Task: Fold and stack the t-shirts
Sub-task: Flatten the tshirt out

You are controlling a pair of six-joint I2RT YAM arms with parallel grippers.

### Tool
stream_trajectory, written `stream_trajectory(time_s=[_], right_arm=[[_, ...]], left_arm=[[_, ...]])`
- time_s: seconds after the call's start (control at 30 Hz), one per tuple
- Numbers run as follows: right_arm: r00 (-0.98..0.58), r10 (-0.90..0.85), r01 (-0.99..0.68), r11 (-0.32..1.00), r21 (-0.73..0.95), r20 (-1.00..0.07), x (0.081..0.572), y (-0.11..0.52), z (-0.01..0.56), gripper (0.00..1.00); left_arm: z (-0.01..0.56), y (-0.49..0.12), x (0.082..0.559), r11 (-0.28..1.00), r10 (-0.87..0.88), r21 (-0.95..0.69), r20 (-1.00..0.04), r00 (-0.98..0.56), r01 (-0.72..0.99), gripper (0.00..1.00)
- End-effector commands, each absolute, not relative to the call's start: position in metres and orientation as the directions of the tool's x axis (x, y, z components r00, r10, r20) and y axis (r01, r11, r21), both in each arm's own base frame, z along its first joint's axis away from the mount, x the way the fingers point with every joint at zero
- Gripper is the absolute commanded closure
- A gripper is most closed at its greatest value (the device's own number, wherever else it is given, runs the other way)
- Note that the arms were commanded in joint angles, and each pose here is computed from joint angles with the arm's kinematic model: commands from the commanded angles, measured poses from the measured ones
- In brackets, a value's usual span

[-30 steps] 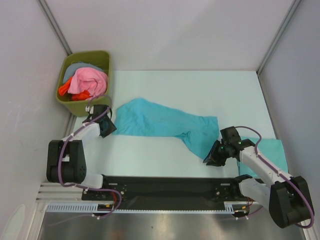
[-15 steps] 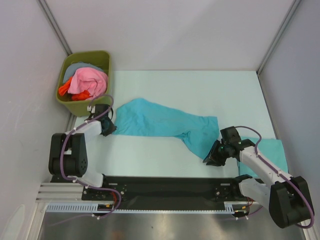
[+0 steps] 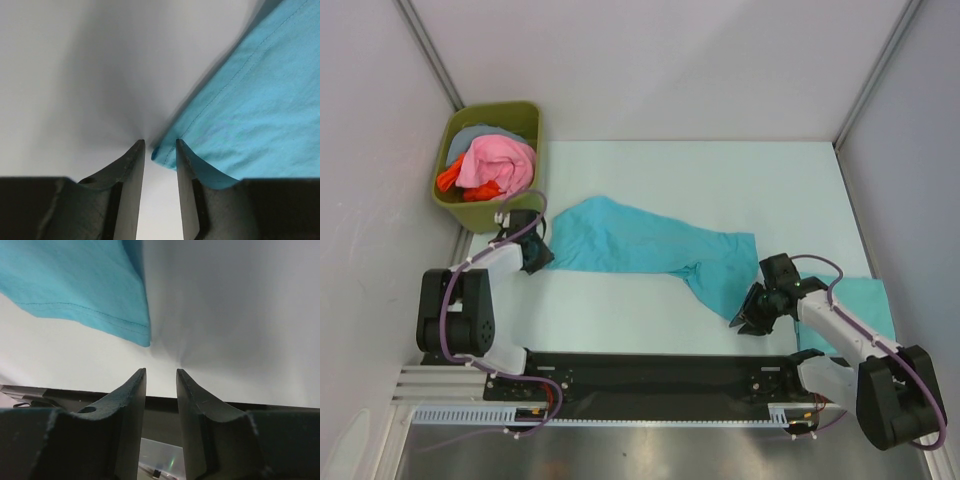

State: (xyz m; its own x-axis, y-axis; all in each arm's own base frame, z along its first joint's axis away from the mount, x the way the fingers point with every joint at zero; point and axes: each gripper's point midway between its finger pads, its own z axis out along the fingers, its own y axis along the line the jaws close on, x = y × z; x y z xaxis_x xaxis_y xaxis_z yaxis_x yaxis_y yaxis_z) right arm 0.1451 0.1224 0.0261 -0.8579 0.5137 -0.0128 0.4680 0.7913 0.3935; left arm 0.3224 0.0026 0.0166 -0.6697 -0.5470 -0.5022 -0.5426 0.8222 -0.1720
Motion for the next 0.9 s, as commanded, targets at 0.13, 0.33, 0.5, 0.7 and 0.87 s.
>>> stream_trajectory(time_s=[0.13,0.33,0.5,0.7,0.87], right_arm=[[-0.836,0.547,0.495,0.779,0.384,-0.032,0.150,0.118,0.030,0.63],[-0.835,0.549,0.494,0.774,0.395,-0.032,0.152,0.119,0.031,0.63],[-0.830,0.558,0.509,0.770,0.383,-0.019,0.151,0.120,0.026,0.62],[-0.792,0.610,0.557,0.732,0.393,-0.014,0.156,0.118,0.020,0.56],[-0.753,0.656,0.587,0.703,0.402,-0.047,0.167,0.110,0.017,0.61]], left_arm=[[-0.009,-0.004,0.288,0.821,-0.558,-0.128,-0.383,-0.736,-0.556,0.74],[-0.013,-0.004,0.293,0.826,-0.552,-0.122,-0.376,-0.744,-0.551,0.82],[-0.014,-0.007,0.291,0.826,-0.554,-0.141,-0.372,-0.745,-0.545,1.00],[0.013,0.000,0.294,0.846,-0.518,-0.139,-0.447,-0.729,-0.516,1.00],[0.023,-0.005,0.289,0.861,-0.499,-0.172,-0.464,-0.732,-0.478,1.00]])
